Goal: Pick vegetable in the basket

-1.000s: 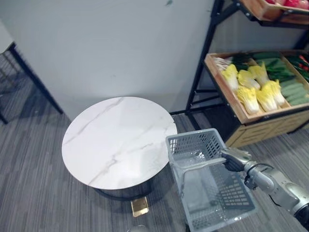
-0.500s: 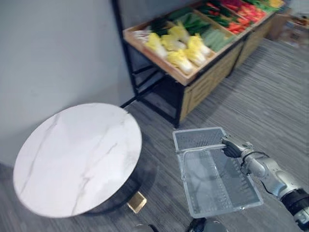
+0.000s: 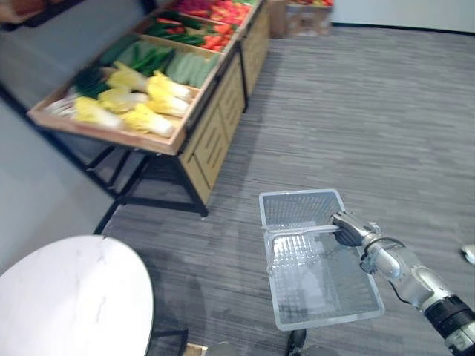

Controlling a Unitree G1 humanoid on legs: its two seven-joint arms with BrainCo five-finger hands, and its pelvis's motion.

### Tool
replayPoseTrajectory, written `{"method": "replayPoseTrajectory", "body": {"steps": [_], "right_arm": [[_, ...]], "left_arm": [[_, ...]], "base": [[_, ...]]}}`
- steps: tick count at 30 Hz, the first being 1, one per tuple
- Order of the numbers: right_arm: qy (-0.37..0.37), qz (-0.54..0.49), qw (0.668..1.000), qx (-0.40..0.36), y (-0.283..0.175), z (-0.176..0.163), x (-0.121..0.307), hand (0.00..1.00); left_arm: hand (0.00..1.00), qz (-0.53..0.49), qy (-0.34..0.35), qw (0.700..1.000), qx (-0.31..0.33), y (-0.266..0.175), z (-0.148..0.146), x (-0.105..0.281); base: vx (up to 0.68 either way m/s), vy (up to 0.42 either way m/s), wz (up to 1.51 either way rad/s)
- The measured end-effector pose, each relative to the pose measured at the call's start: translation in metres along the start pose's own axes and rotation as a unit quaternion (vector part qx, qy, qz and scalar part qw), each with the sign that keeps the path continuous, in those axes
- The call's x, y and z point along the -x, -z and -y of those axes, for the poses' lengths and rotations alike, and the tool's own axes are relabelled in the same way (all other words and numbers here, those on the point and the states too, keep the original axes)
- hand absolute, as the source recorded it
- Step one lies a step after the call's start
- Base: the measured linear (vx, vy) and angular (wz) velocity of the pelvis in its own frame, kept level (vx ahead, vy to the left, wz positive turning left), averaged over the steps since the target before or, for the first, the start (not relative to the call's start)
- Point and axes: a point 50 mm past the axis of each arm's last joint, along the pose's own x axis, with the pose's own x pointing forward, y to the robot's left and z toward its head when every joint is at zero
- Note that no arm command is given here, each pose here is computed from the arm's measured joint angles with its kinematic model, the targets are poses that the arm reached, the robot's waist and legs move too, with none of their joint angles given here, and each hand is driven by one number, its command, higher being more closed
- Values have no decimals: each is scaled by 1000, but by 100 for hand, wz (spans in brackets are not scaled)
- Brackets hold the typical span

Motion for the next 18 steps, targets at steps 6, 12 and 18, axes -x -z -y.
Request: {"method": "replayPoseTrajectory", "body": {"steps": [6, 12, 18], "right_arm": [[-17, -5, 1000, -12, 0, -11, -1, 100], [-28, -21, 998, -48, 1, -28, 0, 100], [-31, -61, 993, -95, 8, -48, 18, 100]], "left_arm": [[0, 14, 8, 1000, 22, -3, 8, 2], [0, 26, 22, 999, 22, -9, 10, 2], [0, 32, 27, 999, 8, -11, 9, 1]], "base": [[23, 236, -75], [49, 215, 1], [27, 58, 5]]}}
